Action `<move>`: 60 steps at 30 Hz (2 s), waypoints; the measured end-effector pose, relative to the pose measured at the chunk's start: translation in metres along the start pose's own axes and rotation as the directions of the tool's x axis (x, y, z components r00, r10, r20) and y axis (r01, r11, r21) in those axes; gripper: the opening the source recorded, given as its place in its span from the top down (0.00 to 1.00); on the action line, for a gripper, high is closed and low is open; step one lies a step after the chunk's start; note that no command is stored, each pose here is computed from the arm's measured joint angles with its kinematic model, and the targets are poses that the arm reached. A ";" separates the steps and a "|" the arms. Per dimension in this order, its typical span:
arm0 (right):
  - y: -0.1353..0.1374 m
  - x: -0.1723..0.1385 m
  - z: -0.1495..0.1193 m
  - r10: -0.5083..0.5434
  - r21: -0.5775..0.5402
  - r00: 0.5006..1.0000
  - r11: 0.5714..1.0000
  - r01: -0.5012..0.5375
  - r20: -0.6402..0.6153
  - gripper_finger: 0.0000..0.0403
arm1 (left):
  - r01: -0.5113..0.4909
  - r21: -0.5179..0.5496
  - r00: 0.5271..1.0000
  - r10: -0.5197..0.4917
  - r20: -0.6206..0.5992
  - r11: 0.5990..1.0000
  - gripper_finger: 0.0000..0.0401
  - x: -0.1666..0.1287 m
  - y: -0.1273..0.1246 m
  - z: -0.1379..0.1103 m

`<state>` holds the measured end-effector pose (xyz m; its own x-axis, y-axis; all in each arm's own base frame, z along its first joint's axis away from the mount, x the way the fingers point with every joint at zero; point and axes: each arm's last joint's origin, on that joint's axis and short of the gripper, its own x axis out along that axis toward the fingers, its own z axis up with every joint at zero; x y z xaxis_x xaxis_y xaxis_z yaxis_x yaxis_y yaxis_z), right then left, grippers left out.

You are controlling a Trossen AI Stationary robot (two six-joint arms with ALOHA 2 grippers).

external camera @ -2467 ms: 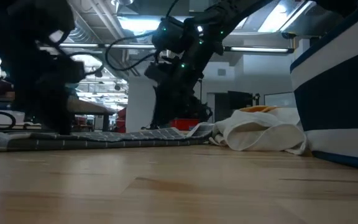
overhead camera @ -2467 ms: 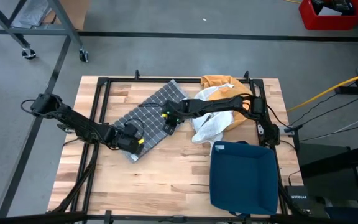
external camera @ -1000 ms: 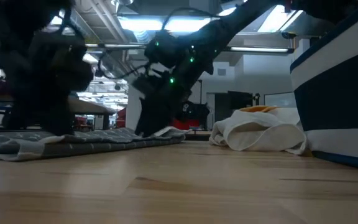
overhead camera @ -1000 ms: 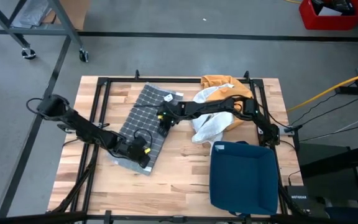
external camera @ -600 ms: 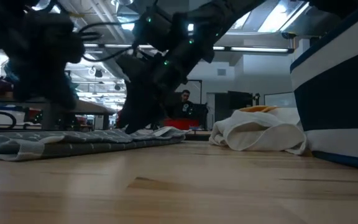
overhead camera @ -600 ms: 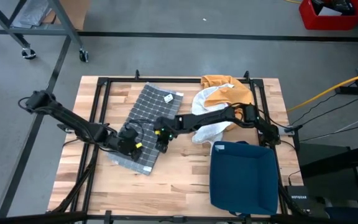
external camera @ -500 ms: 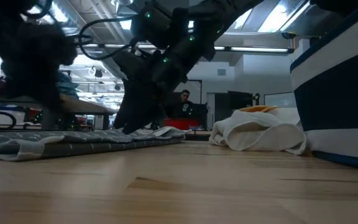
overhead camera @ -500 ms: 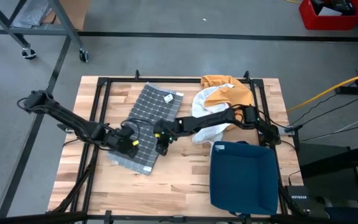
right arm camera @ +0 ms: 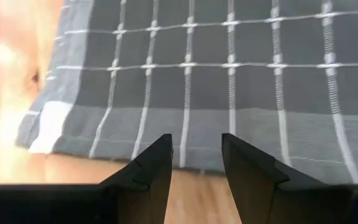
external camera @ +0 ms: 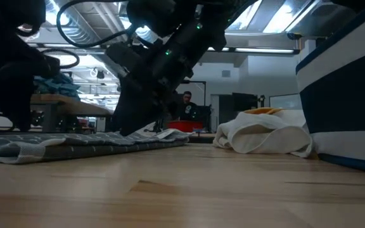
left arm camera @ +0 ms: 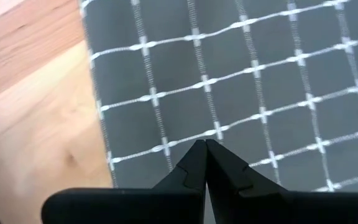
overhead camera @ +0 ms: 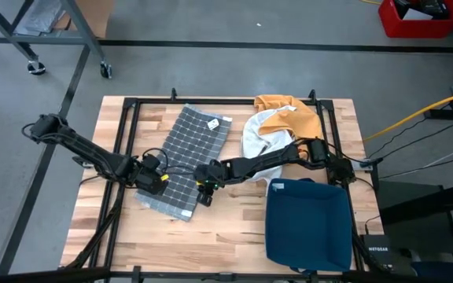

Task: Fold towel
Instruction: Fold the gray towel

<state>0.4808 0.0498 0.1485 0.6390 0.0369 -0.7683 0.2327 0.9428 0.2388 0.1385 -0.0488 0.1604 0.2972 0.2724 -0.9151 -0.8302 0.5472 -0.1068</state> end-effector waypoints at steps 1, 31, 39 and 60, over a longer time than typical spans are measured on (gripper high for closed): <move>0.000 0.000 0.000 -0.006 0.001 1.000 1.000 0.006 0.002 0.64 | -0.006 -0.015 1.000 0.006 -0.001 1.000 1.00 0.001 0.000 0.000; -0.014 0.005 -0.032 -0.130 -0.007 0.948 0.991 0.134 -0.290 0.64 | 0.260 -0.056 0.907 -0.264 -0.329 0.964 1.00 0.012 -0.040 -0.019; -0.011 -0.021 -0.021 -0.150 -0.061 0.953 0.988 0.139 -0.263 0.64 | 0.375 0.080 0.892 -0.337 -0.301 0.923 1.00 0.009 -0.047 -0.019; 0.006 -0.051 -0.012 0.029 -0.104 0.907 0.991 -0.080 -0.420 0.64 | 0.432 0.531 0.897 -0.410 -0.168 0.729 0.85 -0.003 -0.062 -0.006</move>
<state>0.4404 0.0577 0.1821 0.2780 0.2003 -0.9394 0.1032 0.9661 0.2365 0.1863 -0.0884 0.1675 0.5272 -0.1129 -0.8422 -0.2257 0.9369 -0.2669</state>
